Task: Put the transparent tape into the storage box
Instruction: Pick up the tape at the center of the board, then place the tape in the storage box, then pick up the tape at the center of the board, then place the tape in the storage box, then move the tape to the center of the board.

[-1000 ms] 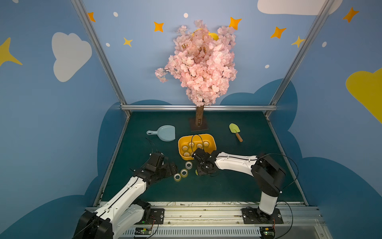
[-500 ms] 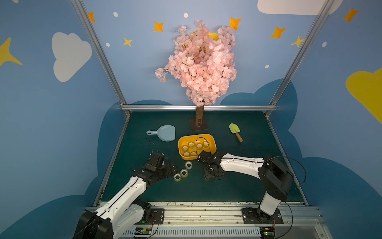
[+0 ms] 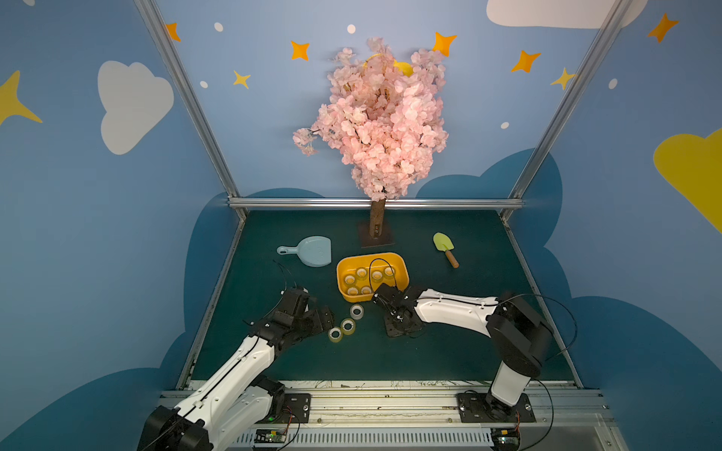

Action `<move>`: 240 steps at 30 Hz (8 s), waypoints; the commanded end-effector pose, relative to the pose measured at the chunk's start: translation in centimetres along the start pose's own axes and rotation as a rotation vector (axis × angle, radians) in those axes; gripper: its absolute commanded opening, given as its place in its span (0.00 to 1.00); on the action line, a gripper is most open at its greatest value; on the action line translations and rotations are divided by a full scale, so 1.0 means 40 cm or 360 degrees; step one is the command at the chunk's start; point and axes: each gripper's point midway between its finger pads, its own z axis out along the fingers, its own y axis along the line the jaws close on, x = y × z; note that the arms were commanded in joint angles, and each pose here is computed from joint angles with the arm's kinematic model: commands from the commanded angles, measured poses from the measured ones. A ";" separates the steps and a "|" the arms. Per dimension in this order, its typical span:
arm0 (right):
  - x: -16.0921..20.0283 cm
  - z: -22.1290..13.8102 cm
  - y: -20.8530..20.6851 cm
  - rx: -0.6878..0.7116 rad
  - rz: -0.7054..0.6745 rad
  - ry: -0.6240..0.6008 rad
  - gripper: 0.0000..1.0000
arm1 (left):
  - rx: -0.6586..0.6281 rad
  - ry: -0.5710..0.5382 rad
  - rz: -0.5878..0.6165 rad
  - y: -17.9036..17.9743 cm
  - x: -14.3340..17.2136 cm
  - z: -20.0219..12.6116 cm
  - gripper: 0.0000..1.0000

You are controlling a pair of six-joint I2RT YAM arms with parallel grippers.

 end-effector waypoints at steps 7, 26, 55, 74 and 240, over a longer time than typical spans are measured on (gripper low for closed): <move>-0.193 -0.229 -0.030 -0.0164 -0.0031 -0.0355 0.06 | 0.0002 -0.0031 0.0010 0.000 -0.010 -0.006 1.00; -0.396 -0.002 0.078 -0.0258 -0.0088 -0.0067 0.03 | -0.0030 -0.0013 0.0031 0.017 0.000 0.000 1.00; -0.329 -0.262 0.021 -0.0413 -0.0027 -0.0396 0.47 | 0.0080 0.0068 -0.0063 -0.013 0.021 -0.001 1.00; -0.075 -0.113 0.100 -0.0633 0.0051 -0.0252 0.45 | 0.0100 0.0063 -0.0122 -0.008 0.038 -0.020 1.00; -0.099 -0.120 -0.015 -0.0368 0.0146 -0.0260 0.45 | -0.0116 -0.0281 -0.0018 -0.017 -0.153 0.024 1.00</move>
